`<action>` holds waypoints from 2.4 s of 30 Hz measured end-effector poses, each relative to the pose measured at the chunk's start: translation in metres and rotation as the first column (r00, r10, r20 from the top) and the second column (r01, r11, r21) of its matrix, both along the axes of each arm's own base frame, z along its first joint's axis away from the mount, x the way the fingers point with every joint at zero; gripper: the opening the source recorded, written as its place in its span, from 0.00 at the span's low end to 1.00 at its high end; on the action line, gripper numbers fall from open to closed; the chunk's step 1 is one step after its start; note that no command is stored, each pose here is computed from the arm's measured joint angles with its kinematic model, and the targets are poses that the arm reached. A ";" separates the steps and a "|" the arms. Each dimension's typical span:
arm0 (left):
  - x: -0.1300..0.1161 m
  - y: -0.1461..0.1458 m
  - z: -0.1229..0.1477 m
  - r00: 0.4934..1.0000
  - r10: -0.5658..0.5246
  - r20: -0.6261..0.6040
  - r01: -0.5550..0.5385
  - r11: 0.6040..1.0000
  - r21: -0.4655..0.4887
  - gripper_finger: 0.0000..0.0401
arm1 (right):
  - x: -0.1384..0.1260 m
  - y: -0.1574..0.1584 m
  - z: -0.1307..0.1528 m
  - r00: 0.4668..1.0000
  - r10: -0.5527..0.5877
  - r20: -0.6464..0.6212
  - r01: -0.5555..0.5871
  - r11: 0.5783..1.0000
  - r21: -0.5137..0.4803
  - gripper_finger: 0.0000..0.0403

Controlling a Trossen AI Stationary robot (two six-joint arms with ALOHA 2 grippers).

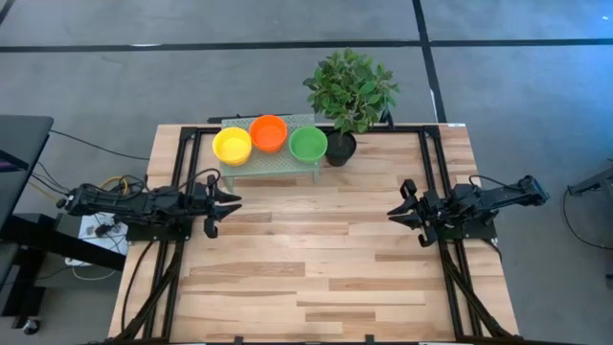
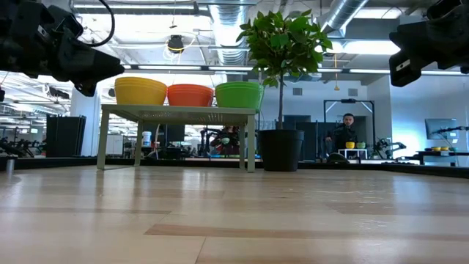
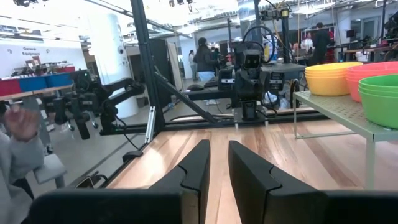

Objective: Pick & Place Mini bowls
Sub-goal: Return to Home Position

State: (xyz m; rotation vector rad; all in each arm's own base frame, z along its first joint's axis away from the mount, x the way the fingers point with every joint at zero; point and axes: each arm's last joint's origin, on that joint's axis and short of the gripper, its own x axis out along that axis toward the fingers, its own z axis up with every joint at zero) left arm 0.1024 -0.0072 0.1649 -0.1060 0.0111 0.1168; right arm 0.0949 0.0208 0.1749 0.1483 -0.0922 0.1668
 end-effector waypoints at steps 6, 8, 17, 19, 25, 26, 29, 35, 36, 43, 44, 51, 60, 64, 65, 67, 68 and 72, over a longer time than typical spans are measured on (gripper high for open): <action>0.002 0.000 -0.002 1.000 0.000 -0.023 0.000 1.000 0.003 0.27 | 0.000 0.000 0.000 1.000 0.000 0.000 0.000 1.000 0.000 0.13; 0.002 0.000 -0.002 1.000 0.000 -0.030 0.000 1.000 0.004 0.27 | 0.000 0.000 0.000 1.000 0.000 0.000 0.000 1.000 0.000 0.13; 0.002 0.000 -0.003 0.999 0.000 -0.038 0.000 1.000 0.005 0.27 | 0.000 0.000 0.000 1.000 0.000 0.000 0.000 1.000 0.000 0.13; 0.002 0.000 -0.003 0.999 0.000 -0.038 0.000 1.000 0.005 0.27 | 0.000 0.000 0.000 1.000 0.000 0.000 0.000 1.000 0.000 0.13; 0.002 0.000 -0.003 0.999 0.000 -0.038 0.000 1.000 0.005 0.27 | 0.000 0.000 0.000 1.000 0.000 0.000 0.000 1.000 0.000 0.13; 0.002 0.000 -0.003 0.999 0.000 -0.038 0.000 1.000 0.005 0.27 | 0.000 0.000 0.000 1.000 0.000 0.000 0.000 1.000 0.000 0.13; 0.002 0.000 -0.003 0.999 0.000 -0.038 0.000 1.000 0.005 0.27 | 0.000 0.000 0.000 1.000 0.000 0.000 0.000 1.000 0.000 0.13; 0.002 0.000 -0.003 0.999 0.000 -0.037 0.000 1.000 0.005 0.27 | 0.000 0.000 0.000 1.000 0.000 0.000 0.000 1.000 0.000 0.13; 0.002 0.000 -0.003 0.999 0.000 -0.037 0.000 1.000 0.005 0.27 | 0.000 0.000 0.000 1.000 0.000 0.000 0.000 1.000 0.000 0.13; 0.002 0.000 -0.003 0.999 0.000 -0.035 0.000 1.000 0.005 0.27 | 0.000 0.000 0.000 1.000 0.000 0.000 0.000 1.000 0.000 0.13; 0.002 0.000 -0.003 0.999 0.000 -0.035 0.000 1.000 0.005 0.27 | 0.000 0.000 0.000 1.000 0.000 0.000 0.000 1.000 0.000 0.13; 0.002 0.000 -0.003 0.999 0.000 -0.033 0.001 1.000 0.005 0.27 | 0.000 0.000 0.000 1.000 0.000 0.000 0.000 1.000 0.000 0.13; 0.003 0.000 -0.002 1.000 0.000 -0.031 0.001 1.000 0.004 0.27 | 0.000 0.000 0.000 1.000 0.000 0.000 0.000 1.000 0.000 0.13; 0.003 0.000 -0.002 1.000 -0.001 -0.029 0.001 1.000 0.004 0.27 | 0.000 0.000 0.000 1.000 0.000 0.000 0.000 1.000 0.000 0.13; 0.003 0.000 -0.002 1.000 0.000 -0.029 0.000 1.000 0.004 0.27 | 0.000 0.000 0.000 1.000 0.000 0.000 0.000 1.000 0.000 0.13; 0.003 0.000 -0.002 1.000 0.000 -0.027 0.000 1.000 0.004 0.27 | 0.000 0.000 0.000 1.000 0.000 0.000 0.000 1.000 0.000 0.13; 0.003 0.000 -0.002 1.000 -0.001 -0.027 0.001 1.000 0.004 0.27 | 0.000 0.000 0.000 1.000 0.000 0.000 0.000 1.000 0.000 0.13; 0.003 0.000 -0.002 1.000 -0.001 -0.027 0.001 1.000 0.004 0.27 | 0.000 0.000 0.000 1.000 0.000 0.000 0.000 1.000 0.000 0.13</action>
